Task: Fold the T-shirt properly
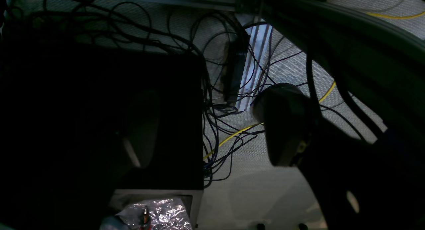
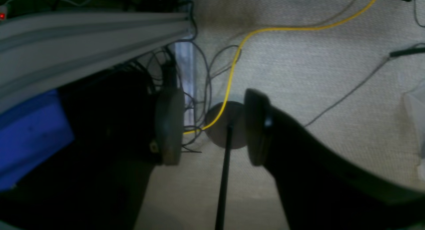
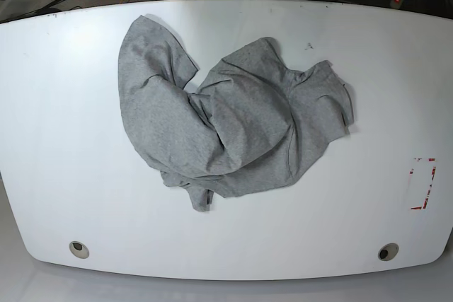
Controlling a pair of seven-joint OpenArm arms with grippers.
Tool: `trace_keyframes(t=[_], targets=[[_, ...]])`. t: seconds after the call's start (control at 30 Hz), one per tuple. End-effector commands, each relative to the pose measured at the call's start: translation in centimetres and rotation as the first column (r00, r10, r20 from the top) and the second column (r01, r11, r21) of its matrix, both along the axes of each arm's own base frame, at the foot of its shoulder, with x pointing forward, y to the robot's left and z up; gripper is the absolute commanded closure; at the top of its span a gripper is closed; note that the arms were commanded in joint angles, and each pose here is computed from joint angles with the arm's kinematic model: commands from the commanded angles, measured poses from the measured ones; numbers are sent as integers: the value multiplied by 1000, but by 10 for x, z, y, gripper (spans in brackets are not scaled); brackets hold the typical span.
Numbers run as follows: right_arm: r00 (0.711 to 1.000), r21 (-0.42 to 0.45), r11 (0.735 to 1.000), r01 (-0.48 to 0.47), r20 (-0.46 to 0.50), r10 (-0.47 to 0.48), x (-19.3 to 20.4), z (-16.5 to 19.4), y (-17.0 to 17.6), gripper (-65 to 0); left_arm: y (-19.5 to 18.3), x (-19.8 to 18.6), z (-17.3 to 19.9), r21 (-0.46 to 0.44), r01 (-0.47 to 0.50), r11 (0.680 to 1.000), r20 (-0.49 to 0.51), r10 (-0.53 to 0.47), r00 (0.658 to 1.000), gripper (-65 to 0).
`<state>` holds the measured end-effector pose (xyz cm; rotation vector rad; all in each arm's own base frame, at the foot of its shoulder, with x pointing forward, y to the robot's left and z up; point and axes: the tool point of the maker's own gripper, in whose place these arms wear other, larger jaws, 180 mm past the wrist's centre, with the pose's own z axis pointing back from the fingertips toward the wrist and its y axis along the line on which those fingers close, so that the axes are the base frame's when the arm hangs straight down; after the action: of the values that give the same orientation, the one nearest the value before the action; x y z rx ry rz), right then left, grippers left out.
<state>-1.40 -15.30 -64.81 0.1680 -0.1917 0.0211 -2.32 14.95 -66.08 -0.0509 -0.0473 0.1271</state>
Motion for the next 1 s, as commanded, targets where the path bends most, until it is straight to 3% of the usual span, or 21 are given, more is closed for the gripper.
trace_keyframes(t=[0.0,0.03,0.5,0.63,0.97], targets=[[1000,-9,1000,4,11,-4,9,-1,-6,-269,9,10,3,0,-23,1000,67,23,997,-459],[999,9,1000,2,34,-2,18,0,3,-282,2,-4,0,11,7,1000,3,-7,1000,-449],[1000,21,1000,9,29,-9,13,0,12,-277,4,-8,2,19,6,1000,42,-7,999,-447],[1000,19,1000,10,14,-10,1,1,11,-276,8,-5,7,33,11,999,97,-14,995,-447],[995,-13,1000,-16,102,17,-3,20,9,-276,24,-11,26,81,31,996,179,-45,983,-447]])
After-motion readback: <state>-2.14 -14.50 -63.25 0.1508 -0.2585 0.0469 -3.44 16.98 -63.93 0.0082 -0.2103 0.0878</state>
